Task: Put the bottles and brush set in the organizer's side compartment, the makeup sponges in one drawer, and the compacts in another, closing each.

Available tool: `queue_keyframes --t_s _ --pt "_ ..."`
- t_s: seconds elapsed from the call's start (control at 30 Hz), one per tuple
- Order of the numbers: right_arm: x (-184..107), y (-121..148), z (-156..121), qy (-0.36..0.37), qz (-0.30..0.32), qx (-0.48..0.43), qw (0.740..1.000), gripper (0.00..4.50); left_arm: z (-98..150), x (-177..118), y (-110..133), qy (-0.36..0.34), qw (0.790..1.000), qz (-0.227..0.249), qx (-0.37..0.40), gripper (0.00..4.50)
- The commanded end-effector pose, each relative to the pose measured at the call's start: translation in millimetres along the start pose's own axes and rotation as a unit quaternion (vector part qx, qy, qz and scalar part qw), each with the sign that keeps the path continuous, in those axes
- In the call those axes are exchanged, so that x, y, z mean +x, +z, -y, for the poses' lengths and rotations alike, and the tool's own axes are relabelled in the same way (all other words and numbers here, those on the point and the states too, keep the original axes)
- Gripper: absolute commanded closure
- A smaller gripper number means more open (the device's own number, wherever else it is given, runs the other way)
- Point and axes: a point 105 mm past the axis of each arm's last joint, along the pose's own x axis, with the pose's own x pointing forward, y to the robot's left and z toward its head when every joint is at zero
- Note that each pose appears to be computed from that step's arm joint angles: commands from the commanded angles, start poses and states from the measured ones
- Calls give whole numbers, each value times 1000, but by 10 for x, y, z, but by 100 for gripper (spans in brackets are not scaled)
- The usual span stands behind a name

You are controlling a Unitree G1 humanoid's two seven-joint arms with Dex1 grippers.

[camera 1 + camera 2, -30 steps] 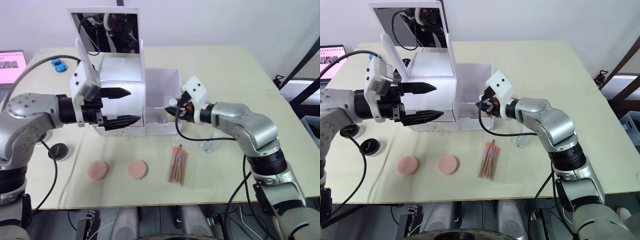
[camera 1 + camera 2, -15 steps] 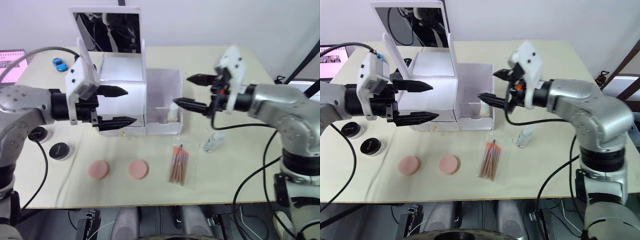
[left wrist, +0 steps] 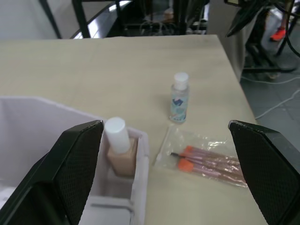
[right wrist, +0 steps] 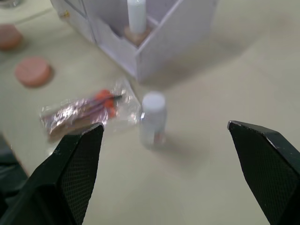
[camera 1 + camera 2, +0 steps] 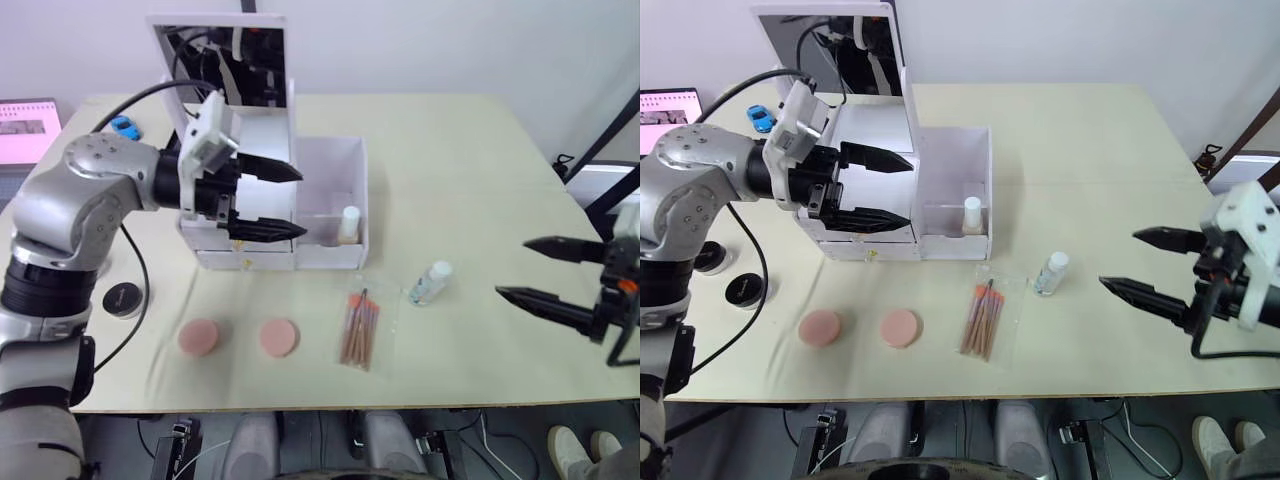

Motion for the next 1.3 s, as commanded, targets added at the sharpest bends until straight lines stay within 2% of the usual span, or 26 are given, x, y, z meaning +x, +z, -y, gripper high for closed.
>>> queue_keyframes --t_s 0.03,0.3,0.4,0.6,0.73,1.03,1.07,1.1,1.2,1.3 --pt "-152 -100 -69 -34 -8 -5 999 2 -15 -4 74 -11 1000 1 27 0" --pt "-385 -466 -195 -74 -48 41 995 2 -27 9 69 -22 999 1 31 0" --pt "-350 -472 -166 -78 -36 34 996 2 -30 10 57 -23 999 -2 32 0" --pt "105 -261 -171 -47 39 22 998 2 -25 -42 78 -14 1000 0 22 0" --pt "364 -261 -110 -53 54 26 997 2 6 -103 69 2 1000 -6 20 0" --pt "733 -290 96 -53 75 38 995 2 72 -227 44 46 999 -20 13 0" --pt "763 -299 104 -50 76 37 995 56 84 -236 43 50 998 -21 13 0" --pt "789 -307 109 -47 76 36 995 85 92 -244 40 53 998 -22 12 0" --pt "831 -321 113 -43 77 36 995 233 105 -254 40 59 998 -24 12 0" --pt "892 -359 115 -32 73 39 996 233 119 -269 53 66 997 -26 9 0"
